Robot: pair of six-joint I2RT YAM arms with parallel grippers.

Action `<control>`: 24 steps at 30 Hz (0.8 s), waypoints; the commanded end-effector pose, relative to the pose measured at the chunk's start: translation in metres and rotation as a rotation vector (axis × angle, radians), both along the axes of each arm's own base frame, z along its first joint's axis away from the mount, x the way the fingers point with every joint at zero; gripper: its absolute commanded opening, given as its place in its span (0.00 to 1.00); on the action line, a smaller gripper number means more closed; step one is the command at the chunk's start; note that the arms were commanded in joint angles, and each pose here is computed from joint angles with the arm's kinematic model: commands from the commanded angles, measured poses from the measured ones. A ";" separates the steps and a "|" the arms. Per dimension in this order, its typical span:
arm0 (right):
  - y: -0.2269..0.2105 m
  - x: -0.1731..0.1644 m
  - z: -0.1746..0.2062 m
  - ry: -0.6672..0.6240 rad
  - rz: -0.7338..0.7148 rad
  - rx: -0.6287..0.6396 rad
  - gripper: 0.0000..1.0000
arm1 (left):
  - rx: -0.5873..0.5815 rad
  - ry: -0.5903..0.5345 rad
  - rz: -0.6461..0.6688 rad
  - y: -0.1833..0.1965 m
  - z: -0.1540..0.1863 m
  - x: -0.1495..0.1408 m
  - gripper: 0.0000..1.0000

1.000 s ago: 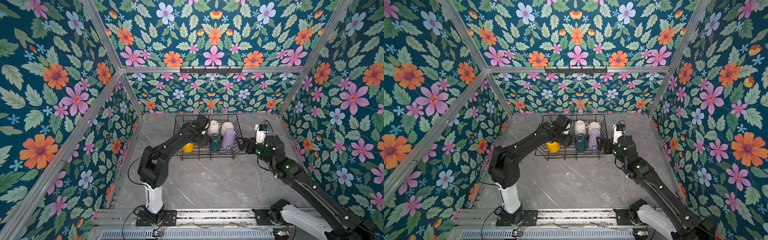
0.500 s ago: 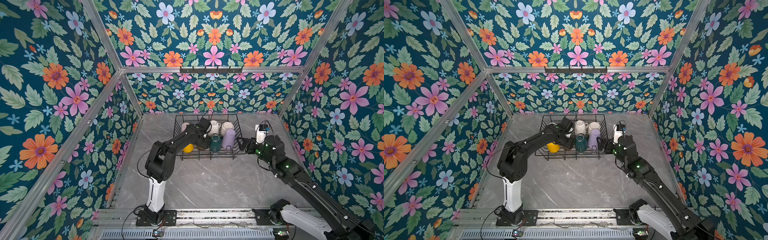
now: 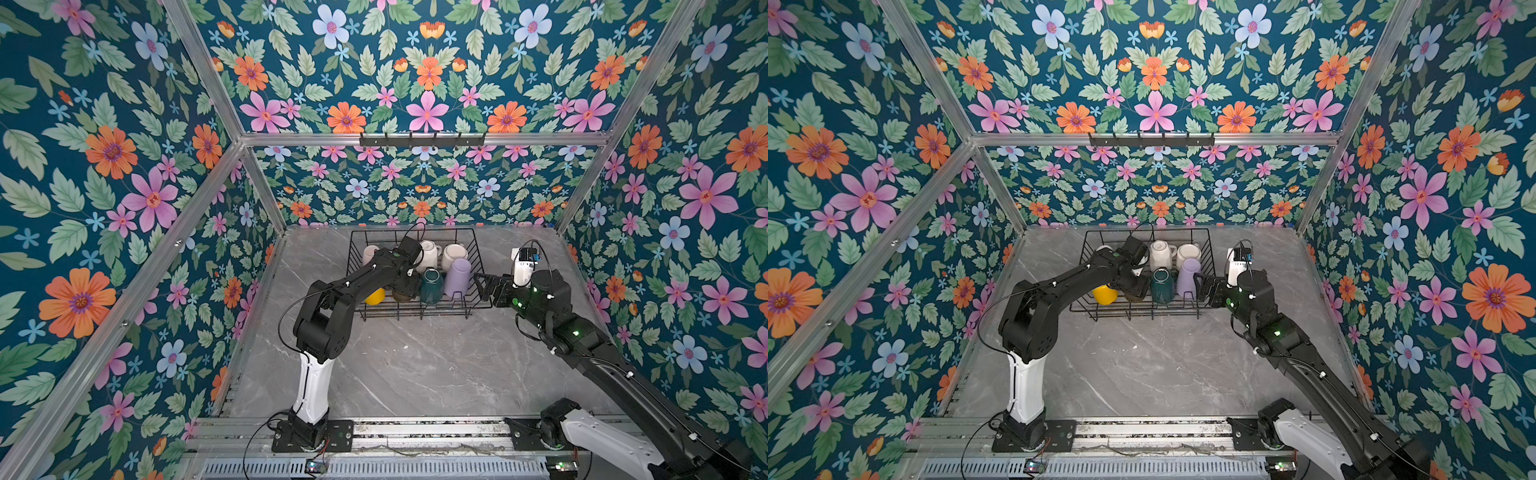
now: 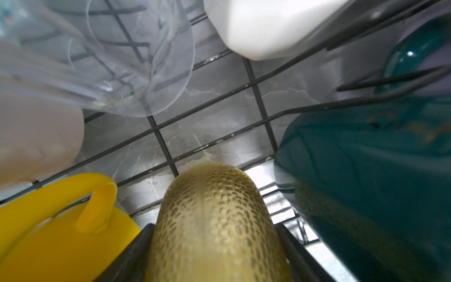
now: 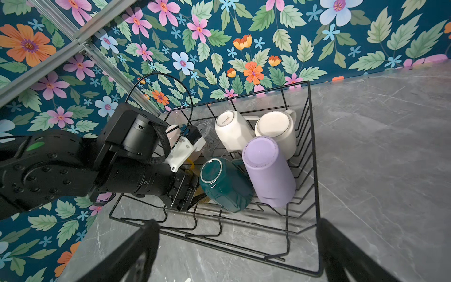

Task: Load cups into a dish rack
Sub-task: Place the cup upside down at the dish rack, then reset both arms

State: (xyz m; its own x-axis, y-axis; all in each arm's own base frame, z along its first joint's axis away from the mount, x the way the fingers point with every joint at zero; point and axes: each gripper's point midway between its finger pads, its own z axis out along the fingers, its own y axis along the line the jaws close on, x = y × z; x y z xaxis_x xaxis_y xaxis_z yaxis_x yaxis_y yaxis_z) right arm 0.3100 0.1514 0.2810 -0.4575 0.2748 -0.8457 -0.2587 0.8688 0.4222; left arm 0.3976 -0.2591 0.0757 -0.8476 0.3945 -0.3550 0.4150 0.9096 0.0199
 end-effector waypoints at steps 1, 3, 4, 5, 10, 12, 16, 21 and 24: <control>-0.001 0.000 0.004 -0.015 0.000 -0.011 0.99 | -0.005 -0.008 0.015 0.002 0.003 0.001 0.78; -0.002 0.000 0.005 -0.017 0.001 -0.014 0.99 | -0.016 -0.015 0.014 0.000 0.006 0.003 0.81; -0.002 0.000 0.006 -0.018 -0.002 -0.013 0.99 | -0.020 -0.016 0.015 0.000 0.007 0.003 0.84; -0.002 0.000 0.006 -0.020 -0.002 -0.010 0.99 | -0.028 -0.020 0.013 -0.001 0.009 0.003 0.86; -0.004 0.000 0.009 -0.024 -0.004 -0.022 0.99 | -0.050 -0.054 0.029 0.001 0.022 0.007 0.92; -0.005 0.001 0.011 -0.029 -0.003 -0.036 0.99 | -0.075 -0.087 0.045 0.003 0.031 0.010 0.93; -0.009 0.003 0.018 -0.028 0.009 -0.029 0.99 | -0.135 -0.192 0.082 0.009 0.058 0.020 0.95; -0.022 0.013 0.007 0.055 0.029 0.017 0.99 | -0.193 -0.440 0.146 0.029 0.116 0.034 0.97; -0.038 0.023 -0.013 0.113 0.001 0.017 0.99 | -0.234 -0.658 0.211 0.053 0.162 0.034 0.98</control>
State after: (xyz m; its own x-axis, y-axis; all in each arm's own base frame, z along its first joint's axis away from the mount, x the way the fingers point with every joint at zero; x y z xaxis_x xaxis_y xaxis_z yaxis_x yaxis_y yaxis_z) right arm 0.3337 0.1117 0.2813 -0.4933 0.2957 -0.8181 -0.1939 0.8794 0.4347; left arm 0.4121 -0.2213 0.1873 -0.6632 0.1845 -0.7253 0.2828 0.9591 -0.0146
